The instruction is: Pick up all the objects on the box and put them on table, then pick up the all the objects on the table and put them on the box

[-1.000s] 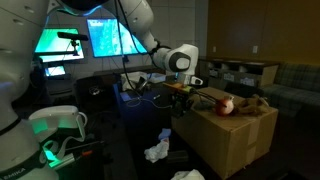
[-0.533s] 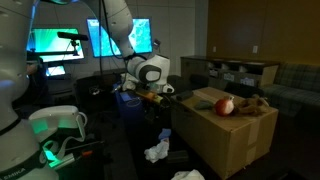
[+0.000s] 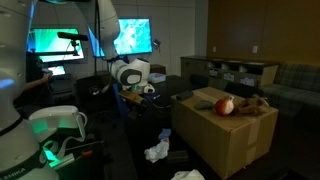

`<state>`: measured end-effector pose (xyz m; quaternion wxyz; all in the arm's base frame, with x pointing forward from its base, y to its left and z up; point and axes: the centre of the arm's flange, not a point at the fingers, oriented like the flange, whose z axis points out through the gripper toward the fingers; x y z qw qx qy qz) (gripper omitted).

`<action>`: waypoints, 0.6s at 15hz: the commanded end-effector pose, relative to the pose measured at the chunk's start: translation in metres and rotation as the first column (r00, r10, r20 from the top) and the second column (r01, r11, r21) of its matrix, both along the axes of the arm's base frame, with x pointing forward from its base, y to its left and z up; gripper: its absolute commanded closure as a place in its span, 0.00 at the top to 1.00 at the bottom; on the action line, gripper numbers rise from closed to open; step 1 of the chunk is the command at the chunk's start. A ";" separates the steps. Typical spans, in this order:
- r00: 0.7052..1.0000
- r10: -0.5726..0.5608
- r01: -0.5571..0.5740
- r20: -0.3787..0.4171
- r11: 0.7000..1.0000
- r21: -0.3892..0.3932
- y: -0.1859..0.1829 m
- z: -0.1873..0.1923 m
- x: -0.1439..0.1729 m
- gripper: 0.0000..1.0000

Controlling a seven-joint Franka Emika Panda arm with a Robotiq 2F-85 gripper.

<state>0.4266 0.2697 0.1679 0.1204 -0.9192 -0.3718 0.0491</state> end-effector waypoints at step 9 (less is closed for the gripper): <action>0.997 0.061 -0.056 0.045 0.992 -0.115 0.107 -0.087 -0.002 0.32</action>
